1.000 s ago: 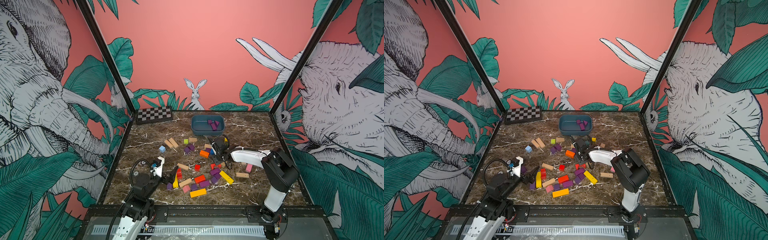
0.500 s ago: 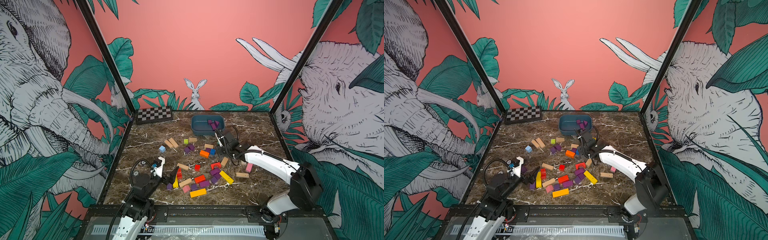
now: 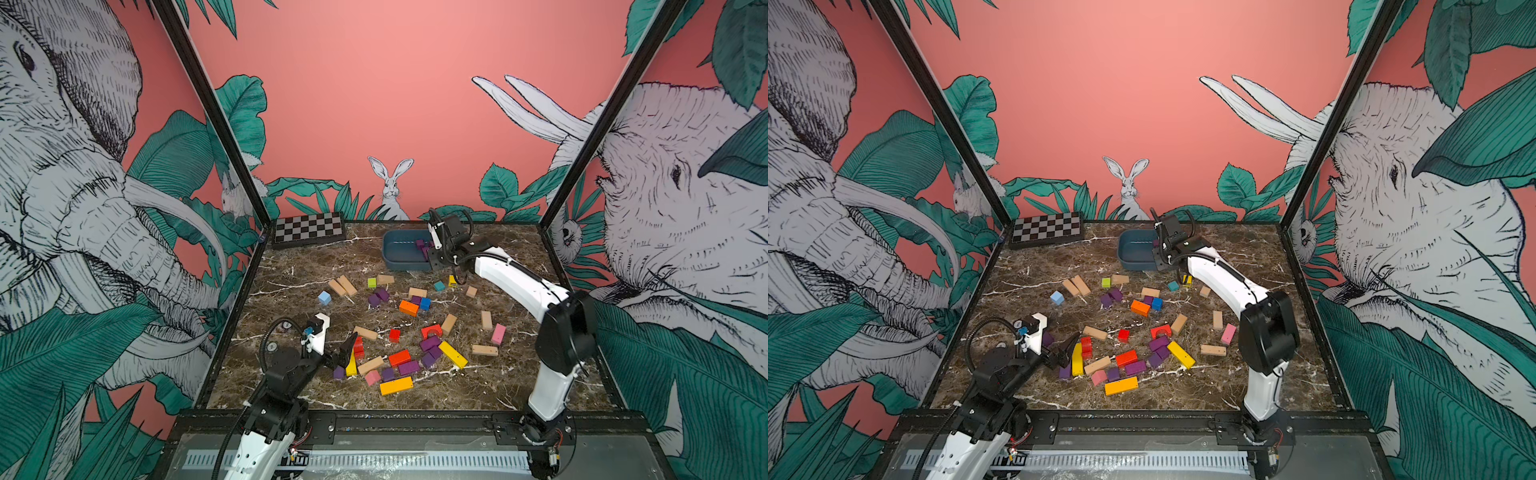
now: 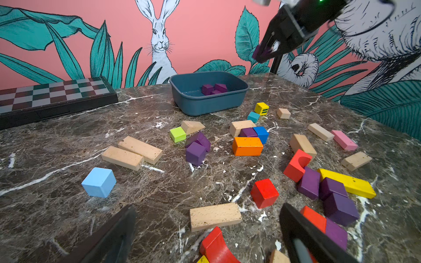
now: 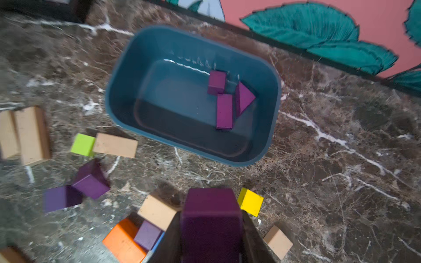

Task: Pick purple bricks into the storage bin
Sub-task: Place the building block in the storage box.

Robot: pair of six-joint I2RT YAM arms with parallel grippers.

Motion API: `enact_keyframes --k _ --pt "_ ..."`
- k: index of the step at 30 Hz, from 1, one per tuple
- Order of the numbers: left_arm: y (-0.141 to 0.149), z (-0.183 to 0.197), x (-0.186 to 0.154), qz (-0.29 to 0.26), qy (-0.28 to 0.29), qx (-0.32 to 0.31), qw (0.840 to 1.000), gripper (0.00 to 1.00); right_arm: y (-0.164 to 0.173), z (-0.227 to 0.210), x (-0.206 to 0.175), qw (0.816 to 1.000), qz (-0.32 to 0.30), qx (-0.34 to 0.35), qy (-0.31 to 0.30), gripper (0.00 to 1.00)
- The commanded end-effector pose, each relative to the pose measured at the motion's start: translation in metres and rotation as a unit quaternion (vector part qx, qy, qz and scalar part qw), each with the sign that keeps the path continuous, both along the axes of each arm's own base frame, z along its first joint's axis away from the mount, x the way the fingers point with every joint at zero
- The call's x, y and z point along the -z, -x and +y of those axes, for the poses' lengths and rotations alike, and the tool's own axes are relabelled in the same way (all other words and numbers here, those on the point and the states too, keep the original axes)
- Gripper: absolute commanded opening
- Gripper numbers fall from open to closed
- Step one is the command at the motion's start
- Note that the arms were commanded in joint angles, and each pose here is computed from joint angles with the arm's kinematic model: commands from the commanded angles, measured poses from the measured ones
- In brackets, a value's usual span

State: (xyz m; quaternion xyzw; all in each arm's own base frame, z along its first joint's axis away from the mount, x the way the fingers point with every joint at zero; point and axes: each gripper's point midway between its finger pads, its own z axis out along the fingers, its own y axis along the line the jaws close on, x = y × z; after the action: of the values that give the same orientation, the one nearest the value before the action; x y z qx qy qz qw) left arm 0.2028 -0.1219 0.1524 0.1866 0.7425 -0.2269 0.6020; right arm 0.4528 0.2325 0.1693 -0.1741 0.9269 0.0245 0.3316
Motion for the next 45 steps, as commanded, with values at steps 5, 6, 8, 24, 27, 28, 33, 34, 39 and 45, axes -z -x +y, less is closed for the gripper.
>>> enact_keyframes --k 5,6,8,24,27,28,33,34,39,45 --pt "-0.001 -0.001 0.003 -0.003 -0.003 0.002 1.0 0.99 -0.053 0.017 0.015 1.0 0.002 -0.021 0.006 0.13" --pt "-0.001 0.0 0.004 -0.002 -0.003 0.0 1.0 0.99 -0.059 0.019 0.018 1.0 -0.003 -0.02 0.008 0.13" --pt "-0.002 0.0 0.004 -0.002 -0.003 -0.001 1.0 0.99 -0.073 0.022 0.021 1.0 -0.014 -0.016 0.014 0.12" --pt "-0.001 -0.001 0.003 -0.003 -0.003 0.002 1.0 0.99 -0.142 0.069 0.079 0.998 -0.037 -0.023 -0.036 0.13" --pt "-0.001 -0.001 0.002 -0.005 -0.003 0.001 1.0 0.99 -0.147 0.073 0.082 0.998 -0.047 -0.019 -0.043 0.13" --pt "-0.001 -0.001 0.002 -0.006 -0.003 0.002 1.0 0.99 -0.149 0.073 0.083 0.998 -0.05 -0.018 -0.044 0.13" --pt "0.0 -0.001 0.003 -0.005 -0.003 0.003 1.0 0.99 -0.154 0.073 0.082 0.997 -0.057 -0.014 -0.04 0.15" --pt "0.0 -0.001 0.002 -0.006 -0.003 0.003 1.0 0.99 -0.155 0.072 0.083 0.998 -0.057 -0.013 -0.037 0.15" --pt "0.0 -0.002 0.002 -0.006 -0.003 0.005 1.0 0.99 -0.156 0.069 0.086 0.998 -0.056 -0.008 -0.026 0.19" --pt "0.0 -0.002 0.002 -0.007 -0.003 0.005 1.0 0.99 -0.157 0.063 0.088 0.998 -0.056 0.0 -0.013 0.21"
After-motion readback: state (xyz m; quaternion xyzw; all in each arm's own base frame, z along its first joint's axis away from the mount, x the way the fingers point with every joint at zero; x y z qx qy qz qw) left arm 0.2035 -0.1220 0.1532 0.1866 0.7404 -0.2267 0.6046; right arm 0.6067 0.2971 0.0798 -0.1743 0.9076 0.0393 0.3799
